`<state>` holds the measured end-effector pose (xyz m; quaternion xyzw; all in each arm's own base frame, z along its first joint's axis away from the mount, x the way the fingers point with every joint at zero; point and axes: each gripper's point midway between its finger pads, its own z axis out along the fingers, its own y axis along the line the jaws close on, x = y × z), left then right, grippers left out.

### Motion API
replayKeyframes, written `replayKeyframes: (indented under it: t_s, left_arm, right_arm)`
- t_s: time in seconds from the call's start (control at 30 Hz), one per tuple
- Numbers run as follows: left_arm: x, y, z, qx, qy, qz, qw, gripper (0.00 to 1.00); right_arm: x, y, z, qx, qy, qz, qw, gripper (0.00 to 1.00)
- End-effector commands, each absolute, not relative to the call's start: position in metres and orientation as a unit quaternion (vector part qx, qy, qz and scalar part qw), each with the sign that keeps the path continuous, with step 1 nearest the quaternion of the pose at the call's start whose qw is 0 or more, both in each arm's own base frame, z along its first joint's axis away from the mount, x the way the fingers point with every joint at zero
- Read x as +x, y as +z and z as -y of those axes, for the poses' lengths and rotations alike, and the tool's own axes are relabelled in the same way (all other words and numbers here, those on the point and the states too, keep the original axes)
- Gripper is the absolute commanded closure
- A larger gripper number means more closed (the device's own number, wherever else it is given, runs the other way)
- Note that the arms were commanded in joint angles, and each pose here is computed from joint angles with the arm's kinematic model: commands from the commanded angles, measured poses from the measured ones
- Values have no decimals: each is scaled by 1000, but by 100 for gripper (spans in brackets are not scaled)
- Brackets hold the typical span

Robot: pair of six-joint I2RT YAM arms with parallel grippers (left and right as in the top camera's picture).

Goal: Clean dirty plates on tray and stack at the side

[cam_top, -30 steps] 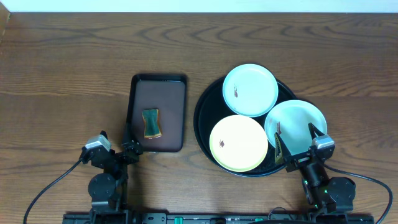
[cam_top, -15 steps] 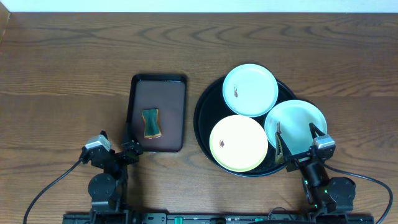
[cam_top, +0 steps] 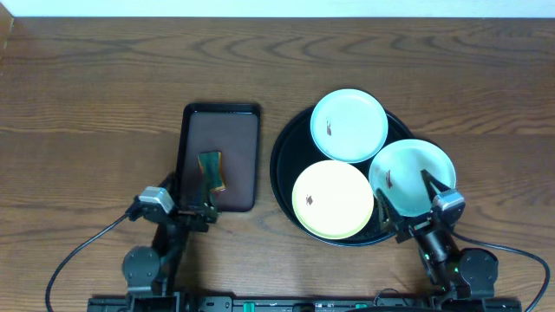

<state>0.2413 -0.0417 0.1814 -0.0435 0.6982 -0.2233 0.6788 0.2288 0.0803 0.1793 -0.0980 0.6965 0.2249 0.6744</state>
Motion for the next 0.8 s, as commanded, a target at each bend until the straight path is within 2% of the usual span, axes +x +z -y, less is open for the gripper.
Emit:
replayKeyframes:
  t_s: [0.0, 0.1, 0.17, 0.27, 0.47, 0.6, 0.63, 0.73, 0.77]
  left_arm:
    - [226, 220, 70, 20, -292, -660, 692, 19]
    - [220, 255, 67, 15, -288, -654, 700, 19]
    - [223, 260, 60, -22, -276, -697, 661, 19]
    - [229, 259, 59, -43, -263, -766, 584, 19]
    - [257, 222, 59, -85, -235, -896, 368, 19]
    - [265, 188, 63, -106, -243, -919, 291, 19]
    - [269, 162, 58, -122, -224, -936, 244, 19]
    - [271, 129, 48, -144, -186, -953, 191, 20]
    - [271, 114, 42, -152, -162, -960, 170, 24]
  right_arm:
    - [211, 214, -99, -136, 278, -667, 678, 1]
    - [199, 260, -98, -153, 264, -642, 703, 1]
    - [193, 290, -97, -158, 252, -645, 704, 1]
    - [197, 306, -98, -148, 258, -692, 658, 1]
    - [230, 267, -107, -129, 281, -843, 439, 1]
    - [241, 240, -120, -120, 327, -866, 359, 1]
    - [246, 234, -131, -127, 364, -862, 329, 1]
    - [254, 224, -134, -123, 373, -866, 310, 1]
    - [257, 221, -134, -121, 374, -867, 305, 1]
